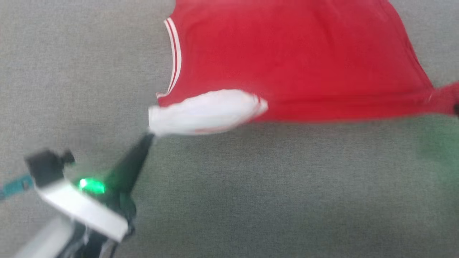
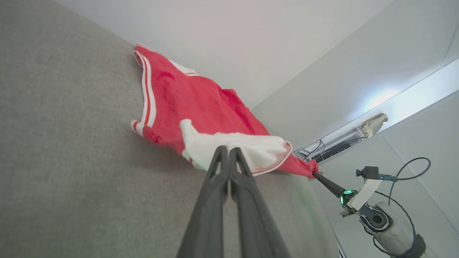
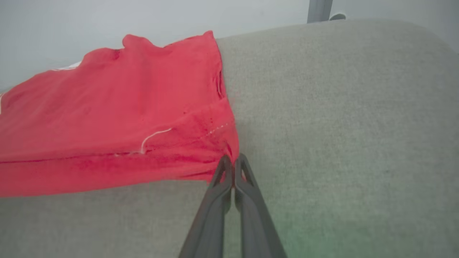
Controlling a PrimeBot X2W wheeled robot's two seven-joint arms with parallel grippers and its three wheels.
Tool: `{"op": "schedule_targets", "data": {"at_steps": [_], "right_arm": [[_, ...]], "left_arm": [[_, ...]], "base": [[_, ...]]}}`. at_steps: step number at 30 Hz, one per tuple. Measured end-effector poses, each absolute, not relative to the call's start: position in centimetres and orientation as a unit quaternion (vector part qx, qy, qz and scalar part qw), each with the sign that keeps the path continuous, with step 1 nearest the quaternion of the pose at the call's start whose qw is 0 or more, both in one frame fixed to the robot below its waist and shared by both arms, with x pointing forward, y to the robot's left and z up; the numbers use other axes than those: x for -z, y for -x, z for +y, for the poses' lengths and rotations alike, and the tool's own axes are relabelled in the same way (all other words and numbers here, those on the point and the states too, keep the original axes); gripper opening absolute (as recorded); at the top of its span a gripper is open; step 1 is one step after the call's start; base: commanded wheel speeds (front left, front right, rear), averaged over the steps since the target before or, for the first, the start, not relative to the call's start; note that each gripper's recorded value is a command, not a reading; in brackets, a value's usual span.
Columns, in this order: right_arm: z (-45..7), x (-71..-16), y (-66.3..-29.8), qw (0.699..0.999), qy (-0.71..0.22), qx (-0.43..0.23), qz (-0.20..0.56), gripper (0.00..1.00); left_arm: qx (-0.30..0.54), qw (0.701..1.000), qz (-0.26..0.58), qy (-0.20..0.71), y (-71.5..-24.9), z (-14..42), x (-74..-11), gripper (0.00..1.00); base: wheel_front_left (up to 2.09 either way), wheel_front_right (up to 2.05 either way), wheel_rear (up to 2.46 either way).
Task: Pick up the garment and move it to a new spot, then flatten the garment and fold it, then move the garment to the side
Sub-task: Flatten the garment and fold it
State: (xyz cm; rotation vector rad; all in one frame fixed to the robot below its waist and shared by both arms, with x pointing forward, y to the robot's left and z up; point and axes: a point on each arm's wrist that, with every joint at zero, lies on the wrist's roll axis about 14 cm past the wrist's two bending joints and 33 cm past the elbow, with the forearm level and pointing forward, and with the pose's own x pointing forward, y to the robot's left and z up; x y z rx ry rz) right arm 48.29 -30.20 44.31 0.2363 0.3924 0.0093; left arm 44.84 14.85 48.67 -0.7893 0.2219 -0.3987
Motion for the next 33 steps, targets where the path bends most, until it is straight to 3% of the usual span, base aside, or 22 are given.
{"op": "schedule_targets", "data": {"at_steps": [7,13,18,24,33], "right_arm": [[-30.2,-43.1,-42.3,0.966,-0.115,-0.002,0.231,0.0],[-29.7,-43.7,-39.6,0.963,-0.122,0.005,0.239,0.0],[-28.9,-45.3,-41.1,0.969,-0.126,-0.002,0.214,0.0],[-28.3,-46.7,-45.4,0.974,-0.133,-0.011,0.184,0.0],[-28.5,-43.8,-48.7,0.969,-0.132,0.003,0.208,0.0]], "left_arm": [[0.207,0.879,0.156,0.4,-38.4,13.9,-48.0,0.0],[0.219,0.874,0.159,0.403,-36.2,13.8,-49.4,0.0],[0.251,0.879,0.139,0.382,-37.8,13.3,-50.8,0.0],[0.28,0.884,0.089,0.363,-43.3,12.6,-53.1,0.0],[0.256,0.895,0.119,0.346,-49.4,12.4,-49.5,0.0]], "base": [[0.0,0.0,0.0],[0.0,0.0,0.0],[0.0,0.0,0.0],[0.0,0.0,0.0],[0.0,0.0,0.0]]}}
